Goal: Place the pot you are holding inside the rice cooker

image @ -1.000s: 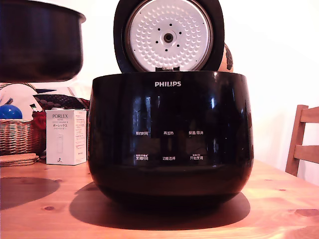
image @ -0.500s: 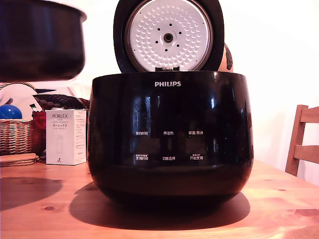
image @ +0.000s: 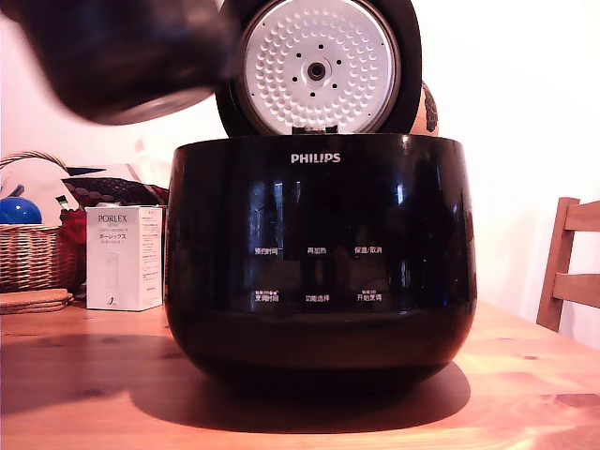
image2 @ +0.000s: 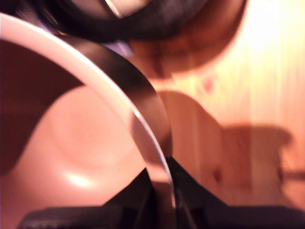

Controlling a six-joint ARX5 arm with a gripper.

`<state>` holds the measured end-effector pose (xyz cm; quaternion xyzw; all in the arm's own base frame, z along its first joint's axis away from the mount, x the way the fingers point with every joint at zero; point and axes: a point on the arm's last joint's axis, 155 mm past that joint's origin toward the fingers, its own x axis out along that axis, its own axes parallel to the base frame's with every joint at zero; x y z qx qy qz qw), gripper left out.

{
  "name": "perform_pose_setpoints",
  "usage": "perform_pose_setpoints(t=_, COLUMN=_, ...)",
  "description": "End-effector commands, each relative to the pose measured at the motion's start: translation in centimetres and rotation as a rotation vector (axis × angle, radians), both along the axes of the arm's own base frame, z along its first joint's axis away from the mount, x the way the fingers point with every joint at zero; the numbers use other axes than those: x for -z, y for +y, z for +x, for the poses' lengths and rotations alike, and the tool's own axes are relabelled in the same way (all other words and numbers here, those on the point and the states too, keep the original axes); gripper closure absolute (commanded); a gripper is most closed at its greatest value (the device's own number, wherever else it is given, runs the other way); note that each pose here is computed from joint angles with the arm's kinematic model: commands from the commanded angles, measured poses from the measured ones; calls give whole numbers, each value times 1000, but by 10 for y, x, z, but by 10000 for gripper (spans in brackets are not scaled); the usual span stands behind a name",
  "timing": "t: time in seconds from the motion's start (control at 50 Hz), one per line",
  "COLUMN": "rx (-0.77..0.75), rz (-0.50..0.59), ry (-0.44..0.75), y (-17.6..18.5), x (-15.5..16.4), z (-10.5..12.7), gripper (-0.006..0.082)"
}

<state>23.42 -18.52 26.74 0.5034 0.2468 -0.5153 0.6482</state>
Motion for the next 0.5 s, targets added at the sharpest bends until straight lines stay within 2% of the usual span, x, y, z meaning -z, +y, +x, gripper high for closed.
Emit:
perform_pose_setpoints(t=0.0, rx=28, rz=-82, ry=-71, y=-14, x=-27, z=0, gripper=789)
perform_pose_setpoints(t=0.22, rx=75, rz=-134, ry=-91, y=-43, x=-32, z=1, gripper=789)
perform_pose_setpoints(t=0.48, rx=142, rz=-94, ry=-47, y=-71, x=-8, z=6, gripper=789)
